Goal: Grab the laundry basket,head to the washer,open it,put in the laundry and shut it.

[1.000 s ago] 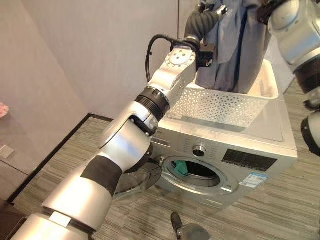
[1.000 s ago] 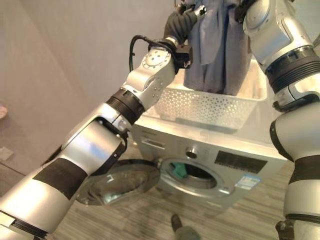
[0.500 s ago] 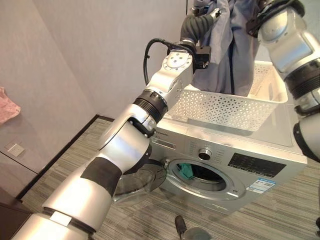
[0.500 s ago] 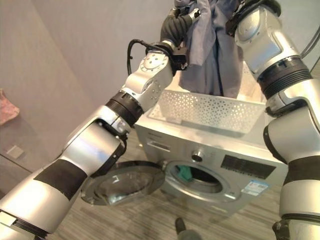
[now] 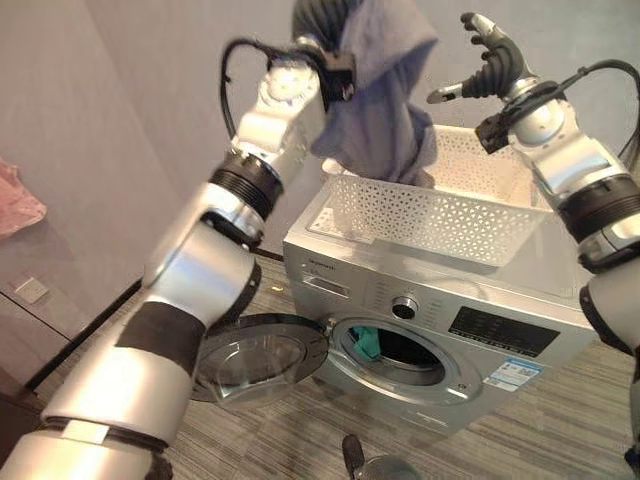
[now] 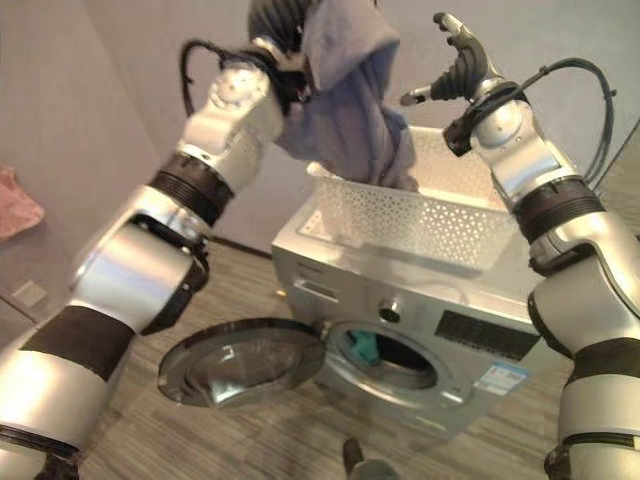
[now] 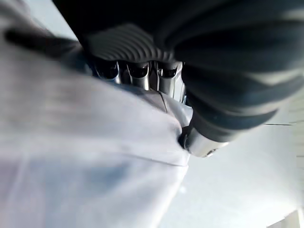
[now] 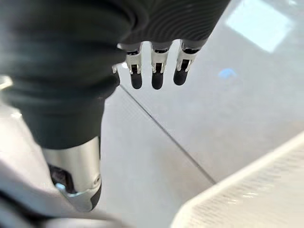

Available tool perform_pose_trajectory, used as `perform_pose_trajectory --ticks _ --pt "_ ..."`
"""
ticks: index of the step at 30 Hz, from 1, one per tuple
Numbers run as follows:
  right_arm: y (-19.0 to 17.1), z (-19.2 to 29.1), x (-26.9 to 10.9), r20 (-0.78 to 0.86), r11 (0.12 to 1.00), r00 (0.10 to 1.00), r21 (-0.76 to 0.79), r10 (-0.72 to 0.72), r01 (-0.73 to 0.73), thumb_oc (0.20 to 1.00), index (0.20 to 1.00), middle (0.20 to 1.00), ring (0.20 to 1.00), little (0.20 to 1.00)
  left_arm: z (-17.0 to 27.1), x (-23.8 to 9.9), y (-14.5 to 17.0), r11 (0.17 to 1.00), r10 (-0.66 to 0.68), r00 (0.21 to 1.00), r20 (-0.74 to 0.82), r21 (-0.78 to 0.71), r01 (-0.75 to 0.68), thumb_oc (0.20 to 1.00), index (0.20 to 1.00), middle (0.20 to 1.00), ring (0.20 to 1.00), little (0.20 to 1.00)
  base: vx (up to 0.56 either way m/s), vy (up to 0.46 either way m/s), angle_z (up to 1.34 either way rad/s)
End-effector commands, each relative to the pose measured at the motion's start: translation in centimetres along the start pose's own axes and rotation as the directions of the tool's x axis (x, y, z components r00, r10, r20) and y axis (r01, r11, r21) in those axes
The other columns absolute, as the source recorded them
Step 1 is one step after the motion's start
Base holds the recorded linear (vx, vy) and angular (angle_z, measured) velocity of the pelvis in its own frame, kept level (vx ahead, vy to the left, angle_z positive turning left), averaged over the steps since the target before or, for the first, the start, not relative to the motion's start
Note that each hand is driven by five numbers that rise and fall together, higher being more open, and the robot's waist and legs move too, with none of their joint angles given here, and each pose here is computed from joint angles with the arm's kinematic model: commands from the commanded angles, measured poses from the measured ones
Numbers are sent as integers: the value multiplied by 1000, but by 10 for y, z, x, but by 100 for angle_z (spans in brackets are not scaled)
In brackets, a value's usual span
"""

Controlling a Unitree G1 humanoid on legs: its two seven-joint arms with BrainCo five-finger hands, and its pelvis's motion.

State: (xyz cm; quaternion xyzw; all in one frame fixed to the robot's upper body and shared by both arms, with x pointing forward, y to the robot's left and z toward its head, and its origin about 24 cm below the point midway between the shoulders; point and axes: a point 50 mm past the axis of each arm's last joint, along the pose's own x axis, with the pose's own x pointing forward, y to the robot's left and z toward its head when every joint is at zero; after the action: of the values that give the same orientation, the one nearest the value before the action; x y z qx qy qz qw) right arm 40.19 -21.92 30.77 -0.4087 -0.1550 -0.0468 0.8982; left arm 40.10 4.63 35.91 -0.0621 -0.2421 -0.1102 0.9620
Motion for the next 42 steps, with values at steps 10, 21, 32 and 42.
perform_pose_trajectory --ticks 10,21,32,42 --pt "35 -34 -14 -48 988 991 101 126 -121 1000 1000 1000 1000 1000 87 10 2 996 -48 964 261 85 26 200 200 200 200 200 -1 -4 10" --pt "102 8 6 -60 945 989 308 133 -109 1000 1000 1000 1000 1000 86 8 -38 991 -124 956 264 74 108 200 200 200 200 200 5 -2 8" --pt "88 40 22 -66 941 997 338 47 -22 1000 1000 1000 1000 1000 85 3 -71 982 -186 944 273 83 170 200 200 200 200 200 15 18 19" --pt "81 43 25 -111 908 994 416 1 45 200 200 200 200 200 72 1 -81 982 -188 953 237 62 178 200 200 200 200 200 16 25 6"
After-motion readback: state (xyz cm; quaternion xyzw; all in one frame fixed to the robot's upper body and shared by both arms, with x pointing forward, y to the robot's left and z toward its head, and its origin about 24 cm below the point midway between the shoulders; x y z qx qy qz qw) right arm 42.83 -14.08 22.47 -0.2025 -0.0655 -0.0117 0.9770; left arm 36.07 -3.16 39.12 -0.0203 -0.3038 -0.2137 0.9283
